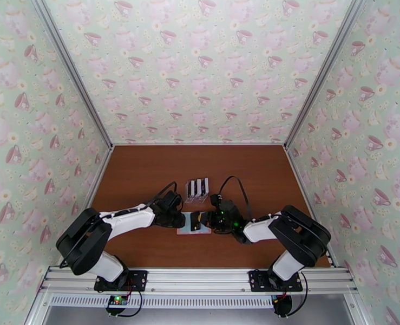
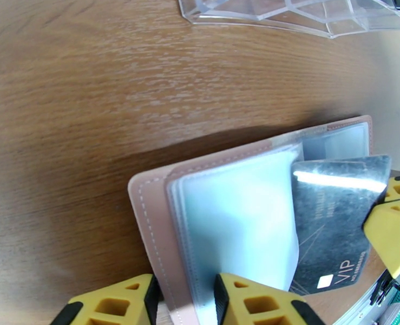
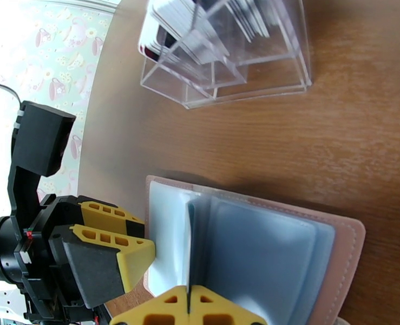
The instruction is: Put the credit cards into the card holder
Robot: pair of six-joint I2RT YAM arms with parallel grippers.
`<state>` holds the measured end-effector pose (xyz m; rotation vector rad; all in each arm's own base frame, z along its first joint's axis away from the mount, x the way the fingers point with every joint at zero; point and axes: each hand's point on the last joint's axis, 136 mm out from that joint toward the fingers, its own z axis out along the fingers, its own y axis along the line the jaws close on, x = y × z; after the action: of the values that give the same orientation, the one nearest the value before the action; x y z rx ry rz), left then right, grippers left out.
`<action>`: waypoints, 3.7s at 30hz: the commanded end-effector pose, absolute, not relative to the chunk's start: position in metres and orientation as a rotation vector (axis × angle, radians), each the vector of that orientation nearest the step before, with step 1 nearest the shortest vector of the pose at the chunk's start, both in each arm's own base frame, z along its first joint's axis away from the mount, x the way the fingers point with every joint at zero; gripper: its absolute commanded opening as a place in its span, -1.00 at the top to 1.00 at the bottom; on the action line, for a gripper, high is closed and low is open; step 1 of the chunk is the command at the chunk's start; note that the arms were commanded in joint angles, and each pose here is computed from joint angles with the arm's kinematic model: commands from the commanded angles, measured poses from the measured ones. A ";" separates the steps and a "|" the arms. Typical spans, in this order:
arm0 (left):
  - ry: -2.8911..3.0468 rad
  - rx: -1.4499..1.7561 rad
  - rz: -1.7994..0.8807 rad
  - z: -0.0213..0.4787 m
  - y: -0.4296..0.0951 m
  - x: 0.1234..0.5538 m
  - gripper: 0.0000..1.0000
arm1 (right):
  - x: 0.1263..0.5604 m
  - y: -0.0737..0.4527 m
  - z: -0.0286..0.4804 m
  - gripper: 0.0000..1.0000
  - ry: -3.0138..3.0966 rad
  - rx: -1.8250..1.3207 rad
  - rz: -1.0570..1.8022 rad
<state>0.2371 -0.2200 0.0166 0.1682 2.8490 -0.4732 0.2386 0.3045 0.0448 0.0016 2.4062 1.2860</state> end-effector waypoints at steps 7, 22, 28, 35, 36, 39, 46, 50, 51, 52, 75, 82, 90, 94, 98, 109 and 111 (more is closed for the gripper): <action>2.926 0.162 -0.402 -0.007 -0.211 0.222 0.28 | 0.239 0.295 0.038 1.00 2.410 0.049 1.269; 2.918 0.141 -0.406 -0.006 -0.210 0.222 0.28 | 0.236 0.289 0.027 1.00 2.418 0.133 1.240; 2.918 0.139 -0.402 -0.006 -0.209 0.222 0.28 | 0.236 0.284 0.021 1.00 2.441 0.167 1.199; 2.915 0.140 -0.398 -0.005 -0.208 0.222 0.28 | 0.233 0.284 0.015 1.00 2.480 0.167 1.154; 2.914 0.138 -0.399 -0.005 -0.208 0.222 0.28 | 0.233 0.284 0.015 1.00 2.481 0.165 1.153; 2.912 0.140 -0.398 -0.005 -0.208 0.222 0.28 | 0.232 0.286 0.014 1.00 2.485 0.162 1.160; 2.916 0.137 -0.400 -0.006 -0.208 0.221 0.28 | 0.232 0.284 0.013 1.00 2.492 0.190 1.136; 2.916 0.138 -0.397 -0.006 -0.207 0.220 0.29 | 0.232 0.279 0.009 1.00 2.502 0.207 1.103; 2.918 0.137 -0.396 -0.006 -0.206 0.220 0.29 | 0.232 0.280 0.009 1.00 2.503 0.211 1.108; 2.918 0.136 -0.395 -0.006 -0.206 0.220 0.29 | 0.233 0.280 0.009 1.00 2.502 0.220 1.110; 2.922 0.132 -0.402 -0.008 -0.207 0.218 0.30 | 0.232 0.284 0.007 1.00 2.556 0.238 1.060; 2.924 0.130 -0.396 -0.008 -0.206 0.218 0.30 | 0.226 0.290 0.007 1.00 2.572 0.192 1.080; 2.927 0.127 -0.393 -0.010 -0.206 0.218 0.29 | 0.217 0.293 0.005 1.00 2.598 0.144 1.089; 2.927 0.122 -0.389 -0.009 -0.205 0.219 0.30 | 0.215 0.291 0.002 1.00 2.608 0.131 1.072; 2.930 0.127 -0.390 -0.010 -0.206 0.218 0.30 | 0.216 0.294 0.000 1.00 2.613 0.121 1.072; 2.934 0.133 -0.370 -0.008 -0.202 0.217 0.51 | 0.223 0.301 0.001 0.71 2.622 0.098 1.059; 2.933 0.131 -0.374 -0.009 -0.203 0.217 0.57 | 0.222 0.299 0.001 0.60 2.636 0.093 1.034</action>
<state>0.2408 -0.2218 0.0176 0.1272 2.8201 -0.4899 0.2387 0.3127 0.0296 0.1124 2.4953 1.1674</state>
